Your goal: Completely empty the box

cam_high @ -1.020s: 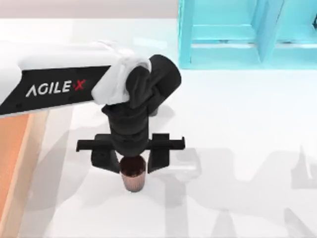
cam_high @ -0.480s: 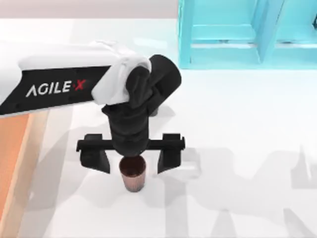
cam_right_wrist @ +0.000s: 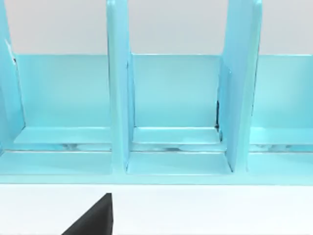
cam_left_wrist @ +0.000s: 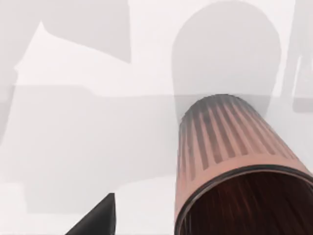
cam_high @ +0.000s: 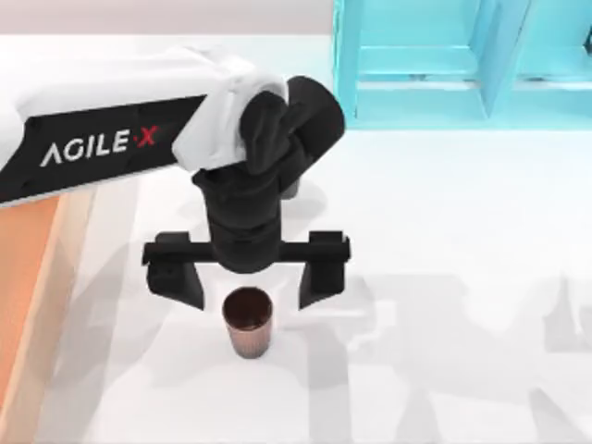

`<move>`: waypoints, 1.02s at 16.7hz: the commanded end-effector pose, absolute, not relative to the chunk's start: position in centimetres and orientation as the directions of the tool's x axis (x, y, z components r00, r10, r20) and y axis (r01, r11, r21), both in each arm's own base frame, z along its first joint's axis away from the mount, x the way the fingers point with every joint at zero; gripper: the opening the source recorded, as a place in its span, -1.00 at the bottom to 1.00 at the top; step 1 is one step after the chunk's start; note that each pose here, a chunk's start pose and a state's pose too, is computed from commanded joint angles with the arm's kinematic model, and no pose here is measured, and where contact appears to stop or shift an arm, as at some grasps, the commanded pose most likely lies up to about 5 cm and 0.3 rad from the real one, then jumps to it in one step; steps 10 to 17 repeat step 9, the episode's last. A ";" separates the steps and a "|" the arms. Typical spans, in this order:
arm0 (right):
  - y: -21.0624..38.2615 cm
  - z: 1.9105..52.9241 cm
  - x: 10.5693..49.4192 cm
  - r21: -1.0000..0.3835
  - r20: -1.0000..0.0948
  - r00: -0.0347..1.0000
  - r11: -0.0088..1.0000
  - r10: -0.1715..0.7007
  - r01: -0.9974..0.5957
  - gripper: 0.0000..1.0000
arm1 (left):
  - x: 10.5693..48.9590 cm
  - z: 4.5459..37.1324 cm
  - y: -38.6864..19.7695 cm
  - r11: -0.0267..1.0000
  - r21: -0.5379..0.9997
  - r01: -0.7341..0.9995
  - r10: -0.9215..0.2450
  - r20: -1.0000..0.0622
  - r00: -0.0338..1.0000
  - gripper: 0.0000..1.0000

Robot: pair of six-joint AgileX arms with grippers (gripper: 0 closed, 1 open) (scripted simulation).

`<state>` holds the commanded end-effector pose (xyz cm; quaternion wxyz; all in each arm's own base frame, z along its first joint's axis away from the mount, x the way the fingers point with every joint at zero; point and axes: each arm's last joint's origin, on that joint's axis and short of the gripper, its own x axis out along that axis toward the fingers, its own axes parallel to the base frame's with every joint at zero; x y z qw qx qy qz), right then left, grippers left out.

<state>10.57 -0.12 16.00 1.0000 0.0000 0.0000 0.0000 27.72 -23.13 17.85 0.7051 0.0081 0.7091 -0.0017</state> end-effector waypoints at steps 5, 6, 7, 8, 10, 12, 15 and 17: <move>-0.1 16.0 10.6 0.000 0.000 1.000 1.000 0.000 0.000 1.00 | 27.6 22.7 -23.0 0.999 0.027 0.016 0.028 -0.999 -0.022 1.00; -0.1 16.0 10.6 0.000 0.000 1.000 1.000 0.000 0.000 1.00 | 27.5 23.7 -22.9 1.000 0.021 0.017 0.022 -1.000 -0.015 1.00; -0.1 16.0 10.6 0.000 0.000 1.000 1.000 0.000 0.000 1.00 | 27.4 24.7 -22.8 1.000 0.013 0.018 0.013 -1.000 -0.006 1.00; -0.1 16.0 10.6 0.000 0.000 1.000 1.000 0.000 0.000 1.00 | 27.4 25.3 -22.7 1.000 0.007 0.018 0.007 -1.000 -0.001 1.00; -0.1 16.0 10.6 0.000 0.000 1.000 1.000 0.000 0.000 1.00 | 27.3 25.5 -22.7 1.000 0.005 0.017 0.005 -1.000 0.001 1.00; -0.1 16.0 10.6 0.000 0.000 1.000 1.000 0.000 0.000 1.00 | 27.3 25.5 -22.7 1.000 0.005 0.017 0.005 -1.000 0.001 1.00; -0.1 16.0 10.6 0.000 0.000 1.000 1.000 0.000 0.000 1.00 | 27.3 25.5 -22.7 1.000 0.005 0.017 0.005 -1.000 0.001 1.00; -0.1 16.0 10.6 0.000 0.000 1.000 1.000 0.000 0.000 1.00 | 27.3 25.5 -22.7 1.000 0.005 0.017 0.005 -1.000 0.001 1.00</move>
